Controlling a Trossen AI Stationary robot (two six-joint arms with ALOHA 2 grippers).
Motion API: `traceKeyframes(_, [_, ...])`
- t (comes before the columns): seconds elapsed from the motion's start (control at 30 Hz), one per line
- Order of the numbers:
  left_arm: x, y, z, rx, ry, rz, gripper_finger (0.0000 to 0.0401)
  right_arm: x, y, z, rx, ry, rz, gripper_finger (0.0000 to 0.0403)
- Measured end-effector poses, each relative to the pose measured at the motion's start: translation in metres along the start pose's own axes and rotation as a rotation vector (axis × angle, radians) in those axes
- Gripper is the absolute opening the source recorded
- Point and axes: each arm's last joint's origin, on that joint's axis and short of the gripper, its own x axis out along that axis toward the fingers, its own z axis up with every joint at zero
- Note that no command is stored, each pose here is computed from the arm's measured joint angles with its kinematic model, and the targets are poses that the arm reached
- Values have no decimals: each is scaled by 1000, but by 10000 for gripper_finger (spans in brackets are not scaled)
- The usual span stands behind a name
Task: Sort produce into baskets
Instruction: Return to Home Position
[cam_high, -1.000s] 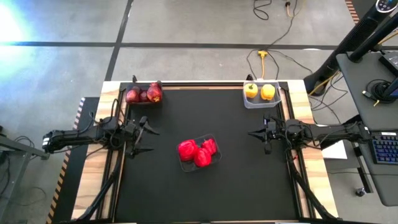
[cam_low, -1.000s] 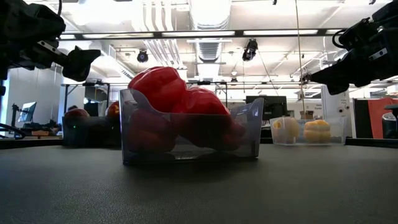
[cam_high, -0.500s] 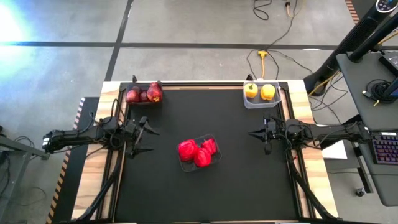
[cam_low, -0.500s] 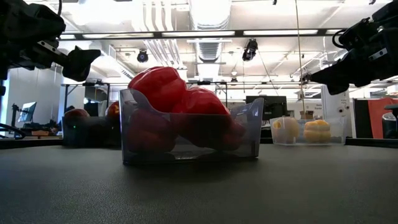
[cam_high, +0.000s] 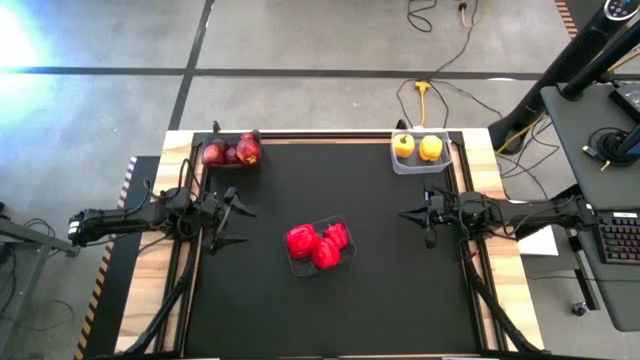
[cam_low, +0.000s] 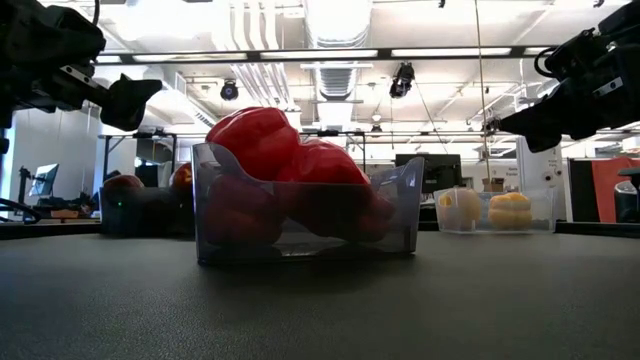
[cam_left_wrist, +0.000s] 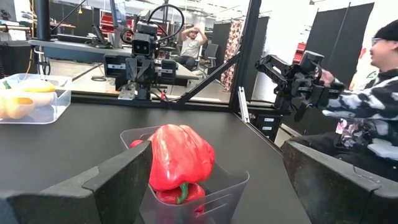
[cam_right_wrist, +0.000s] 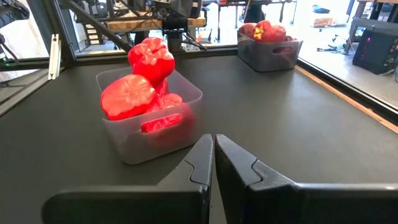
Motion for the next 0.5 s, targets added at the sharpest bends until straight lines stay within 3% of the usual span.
traceKeyframes(0.33, [0, 0, 0, 0, 0, 0, 341, -1, 1, 1, 0, -15, 6, 11])
traceKeyframes(0.5, [0, 0, 0, 0, 0, 0, 341, -7, 1, 7, 4, -93, 10, 11])
